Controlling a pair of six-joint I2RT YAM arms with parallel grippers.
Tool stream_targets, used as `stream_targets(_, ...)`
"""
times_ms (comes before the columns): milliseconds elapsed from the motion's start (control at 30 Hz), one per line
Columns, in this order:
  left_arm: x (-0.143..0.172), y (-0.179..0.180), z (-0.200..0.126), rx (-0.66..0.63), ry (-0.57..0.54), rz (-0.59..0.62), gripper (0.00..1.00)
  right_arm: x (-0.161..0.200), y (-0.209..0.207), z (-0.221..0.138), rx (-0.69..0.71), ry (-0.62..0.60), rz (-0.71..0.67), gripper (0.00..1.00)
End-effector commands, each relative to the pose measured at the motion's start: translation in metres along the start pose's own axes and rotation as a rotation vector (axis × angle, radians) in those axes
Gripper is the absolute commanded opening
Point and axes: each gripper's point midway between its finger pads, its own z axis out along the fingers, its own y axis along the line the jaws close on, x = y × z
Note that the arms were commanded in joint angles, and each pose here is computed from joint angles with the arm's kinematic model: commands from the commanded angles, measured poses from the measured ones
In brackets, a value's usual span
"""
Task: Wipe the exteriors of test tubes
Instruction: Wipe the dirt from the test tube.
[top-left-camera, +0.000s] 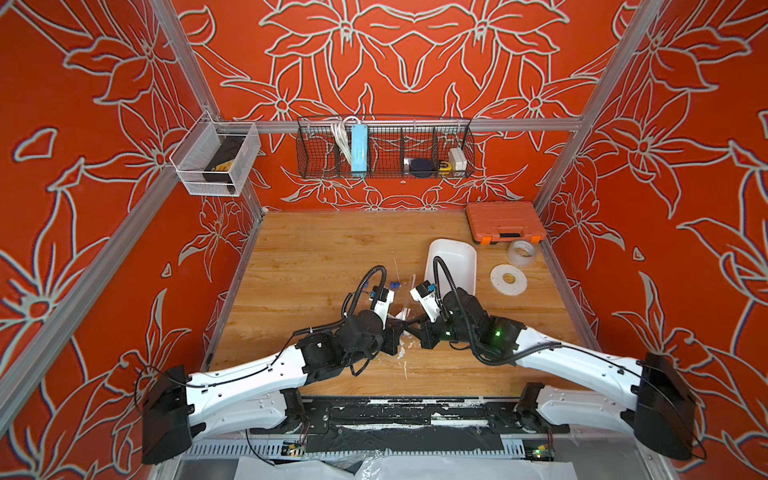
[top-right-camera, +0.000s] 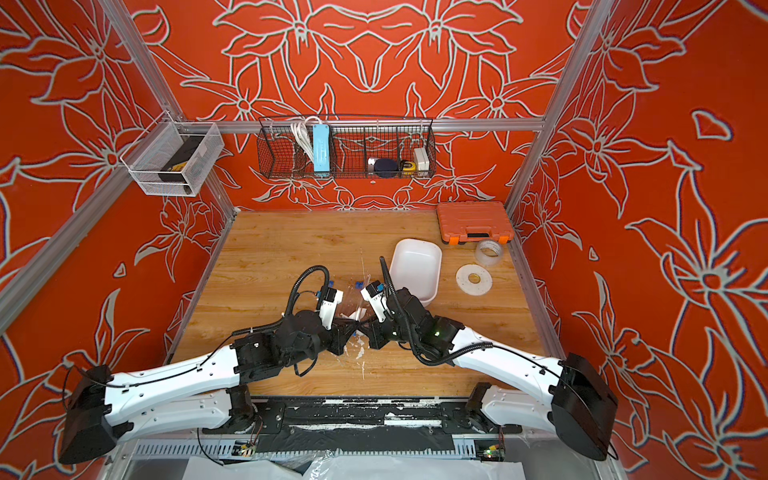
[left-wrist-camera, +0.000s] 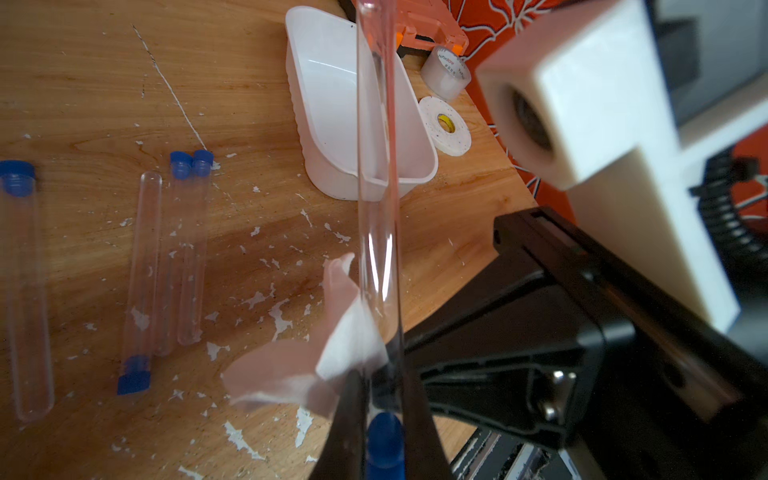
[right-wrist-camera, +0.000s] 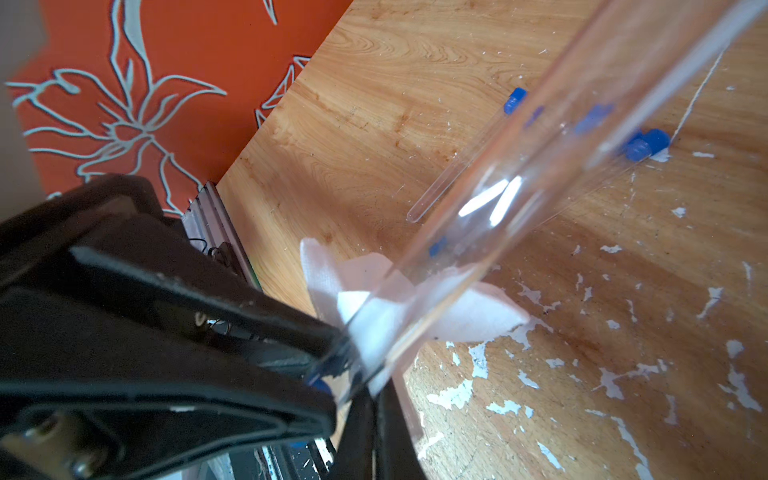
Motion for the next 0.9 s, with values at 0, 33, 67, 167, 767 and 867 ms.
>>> stream_targets(0,0.002,0.007,0.001,-0.042,0.013,0.019,0.09,-0.019,0.030,-0.011,-0.125,-0.079,-0.026,0.00)
stream_targets(33,0.001,0.009,0.001,-0.048,0.012,0.023,0.09,-0.017,0.031,-0.012,-0.131,-0.078,-0.027,0.00)
stream_targets(67,0.002,0.009,0.001,-0.052,0.015,0.025,0.09,-0.017,0.032,-0.013,-0.138,-0.079,-0.027,0.00)
stream_targets(167,0.006,0.012,0.004,-0.068,0.035,0.034,0.09,-0.017,0.033,-0.015,-0.144,-0.088,-0.031,0.00)
stream_targets(767,0.015,0.009,-0.001,-0.023,0.063,0.012,0.08,-0.040,0.014,-0.017,-0.050,-0.105,-0.091,0.00)
stream_targets(867,0.006,0.004,-0.009,0.004,0.026,-0.001,0.09,-0.038,0.015,-0.017,-0.061,-0.100,-0.086,0.00)
